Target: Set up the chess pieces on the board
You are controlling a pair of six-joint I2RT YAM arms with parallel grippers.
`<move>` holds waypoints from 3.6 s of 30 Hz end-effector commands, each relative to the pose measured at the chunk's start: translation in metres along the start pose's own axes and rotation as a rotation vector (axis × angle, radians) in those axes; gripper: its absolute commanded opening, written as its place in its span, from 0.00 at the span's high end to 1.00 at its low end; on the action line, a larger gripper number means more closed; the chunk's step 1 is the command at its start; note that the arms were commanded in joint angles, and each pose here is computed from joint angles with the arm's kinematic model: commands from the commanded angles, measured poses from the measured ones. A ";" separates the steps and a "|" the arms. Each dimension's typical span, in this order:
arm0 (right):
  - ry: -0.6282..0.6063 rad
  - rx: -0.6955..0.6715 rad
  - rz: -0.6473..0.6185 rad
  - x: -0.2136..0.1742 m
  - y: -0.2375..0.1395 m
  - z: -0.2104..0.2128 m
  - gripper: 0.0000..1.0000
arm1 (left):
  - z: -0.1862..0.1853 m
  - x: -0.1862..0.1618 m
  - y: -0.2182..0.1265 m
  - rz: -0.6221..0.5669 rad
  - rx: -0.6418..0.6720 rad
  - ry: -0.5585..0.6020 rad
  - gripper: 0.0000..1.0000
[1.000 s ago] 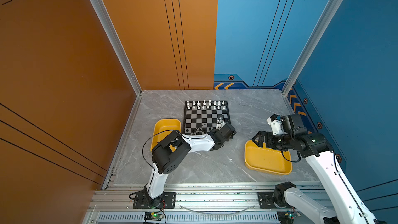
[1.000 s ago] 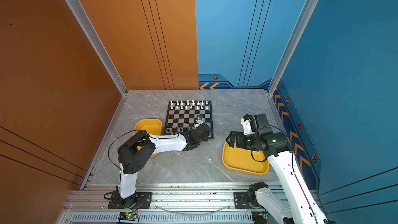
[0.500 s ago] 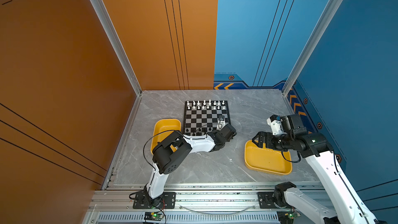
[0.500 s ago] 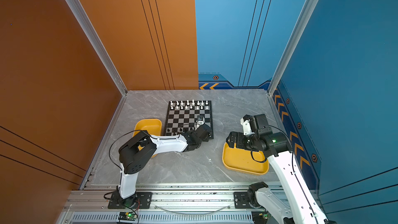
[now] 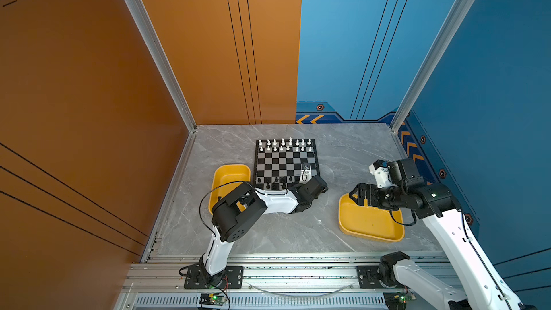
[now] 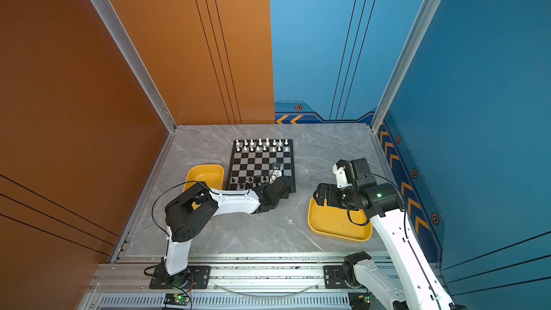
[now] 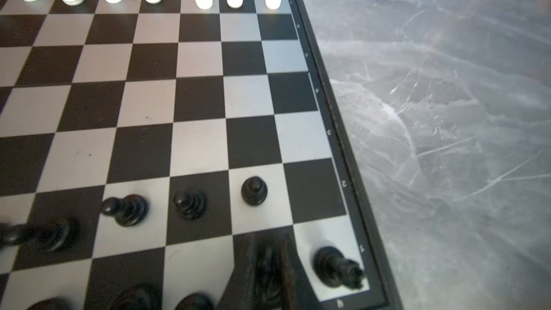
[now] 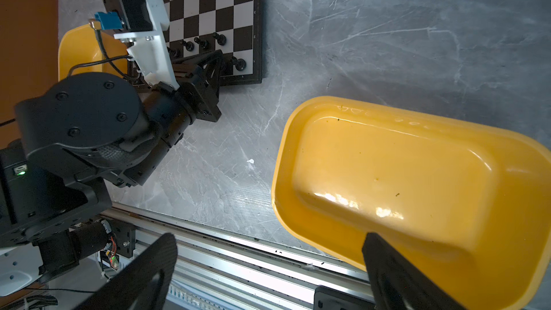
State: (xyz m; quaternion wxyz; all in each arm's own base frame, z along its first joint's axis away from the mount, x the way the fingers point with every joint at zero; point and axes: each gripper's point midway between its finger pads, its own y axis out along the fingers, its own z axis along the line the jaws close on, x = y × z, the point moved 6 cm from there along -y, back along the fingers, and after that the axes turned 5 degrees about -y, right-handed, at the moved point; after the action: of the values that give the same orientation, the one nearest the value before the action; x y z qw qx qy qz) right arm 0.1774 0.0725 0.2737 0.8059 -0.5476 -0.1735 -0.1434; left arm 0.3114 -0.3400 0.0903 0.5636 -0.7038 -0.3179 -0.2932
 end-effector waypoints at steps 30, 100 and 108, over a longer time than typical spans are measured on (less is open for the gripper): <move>-0.020 -0.002 -0.006 -0.005 -0.008 0.001 0.00 | -0.023 0.037 -0.028 -0.072 -0.070 0.039 0.67; -0.044 0.078 -0.044 0.146 0.106 0.075 0.00 | 0.334 0.073 -0.104 0.513 0.569 -0.544 0.79; -0.034 0.090 -0.029 0.147 0.114 0.072 0.00 | 0.337 0.056 -0.093 0.658 0.659 -0.486 0.76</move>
State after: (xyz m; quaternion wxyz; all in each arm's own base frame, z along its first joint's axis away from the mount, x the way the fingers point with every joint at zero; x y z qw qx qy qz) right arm 0.3419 0.1754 0.2616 0.8231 -0.5175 -0.1987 -0.1232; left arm 0.3025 0.0123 0.1248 0.7005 -0.6165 -0.3140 0.1750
